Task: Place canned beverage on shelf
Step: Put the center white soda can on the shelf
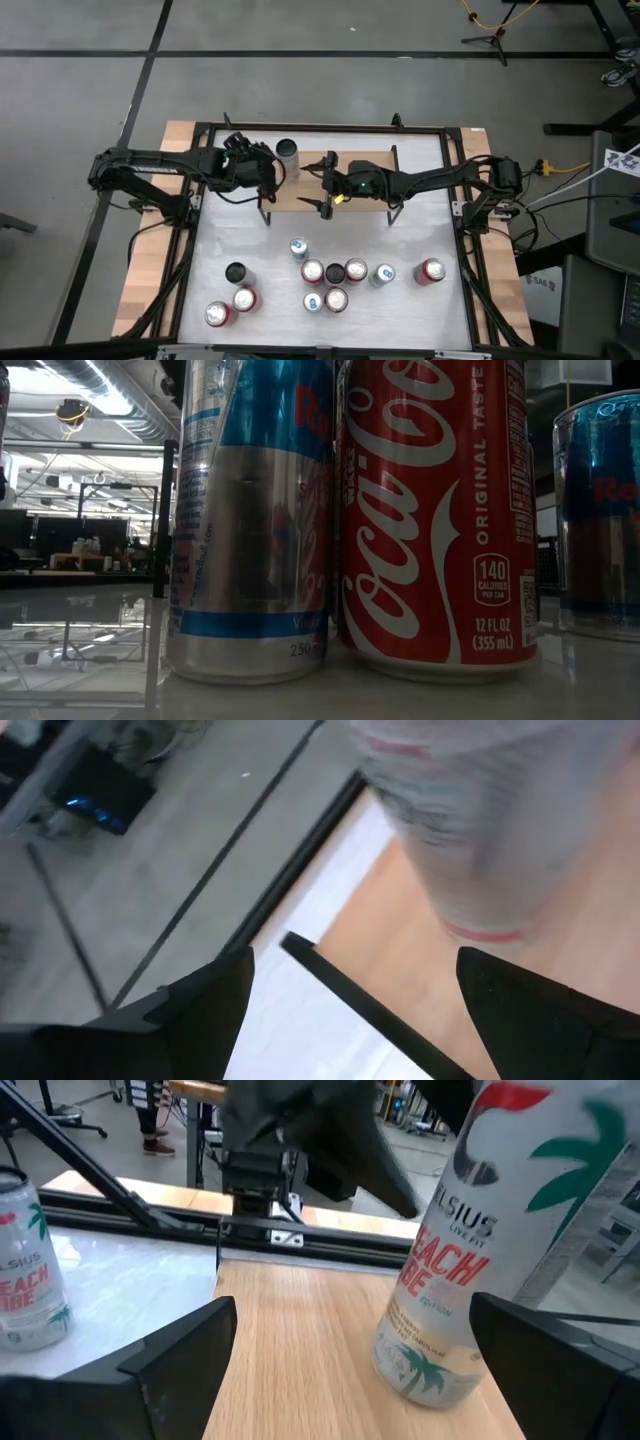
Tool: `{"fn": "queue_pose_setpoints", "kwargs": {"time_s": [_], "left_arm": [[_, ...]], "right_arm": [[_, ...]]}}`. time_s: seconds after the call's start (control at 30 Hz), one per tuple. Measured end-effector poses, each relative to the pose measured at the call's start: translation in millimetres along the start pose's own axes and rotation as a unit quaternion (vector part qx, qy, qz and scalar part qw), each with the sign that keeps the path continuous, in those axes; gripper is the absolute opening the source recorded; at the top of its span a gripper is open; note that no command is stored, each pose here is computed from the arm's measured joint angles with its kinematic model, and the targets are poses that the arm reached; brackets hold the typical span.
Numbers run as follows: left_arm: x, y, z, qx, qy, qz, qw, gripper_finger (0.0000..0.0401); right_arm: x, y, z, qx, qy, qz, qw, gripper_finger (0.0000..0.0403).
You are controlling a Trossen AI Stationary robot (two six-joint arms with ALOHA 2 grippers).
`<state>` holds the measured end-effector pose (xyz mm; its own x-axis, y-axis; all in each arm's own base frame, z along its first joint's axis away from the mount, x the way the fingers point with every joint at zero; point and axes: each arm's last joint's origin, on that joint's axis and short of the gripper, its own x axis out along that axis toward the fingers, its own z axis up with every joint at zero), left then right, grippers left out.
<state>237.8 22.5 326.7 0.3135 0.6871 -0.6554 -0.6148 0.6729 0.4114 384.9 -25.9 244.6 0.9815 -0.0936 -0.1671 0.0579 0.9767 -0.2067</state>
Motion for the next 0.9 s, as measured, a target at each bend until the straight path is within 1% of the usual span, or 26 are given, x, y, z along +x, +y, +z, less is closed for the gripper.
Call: {"fn": "queue_pose_setpoints", "kwargs": {"time_s": [0.07,0.23,0.37,0.43,0.57,0.63,0.77,0.9], "left_arm": [[-3.5,0.6,-0.9,0.006,0.001,-0.02,1.0,0.0341],[-10.7,4.2,-2.8,0.0,0.002,-0.06,0.998,0.0341],[-12.7,6.1,-2.7,-0.002,-0.002,-0.066,0.998,0.0341],[-13.6,6.9,-2.5,0.006,-0.006,-0.068,0.998,0.0341],[-13.8,5.7,0.7,0.002,-0.019,-0.073,0.997,0.0341],[-13.9,5.2,2.1,-0.003,-0.025,-0.075,0.997,0.0341],[-14.0,4.4,3.5,-0.02,-0.029,-0.083,0.996,0.0341],[-14.9,1.4,2.5,-0.053,-0.009,-0.131,0.99,0.0341]], "right_arm": [[-4.1,-0.6,2.4,0.003,0.011,0.002,1.0,0.0392],[-16.4,-3.5,13.2,0.022,0.023,0.0,0.999,0.0392],[-24.3,-5.8,21.5,0.022,0.02,-0.003,1.0,0.0392],[-25.6,-6.1,22.7,0.022,0.02,-0.004,1.0,0.0392],[-25.6,-6.3,22.8,0.022,0.02,-0.004,1.0,0.0392],[-25.6,-6.5,22.2,0.021,0.024,-0.011,0.999,0.0392],[-25.8,-7.9,19.6,0.02,0.041,-0.04,0.998,0.0392],[-26.1,-8.2,16.0,0.018,0.061,-0.054,0.997,0.0392]]}}
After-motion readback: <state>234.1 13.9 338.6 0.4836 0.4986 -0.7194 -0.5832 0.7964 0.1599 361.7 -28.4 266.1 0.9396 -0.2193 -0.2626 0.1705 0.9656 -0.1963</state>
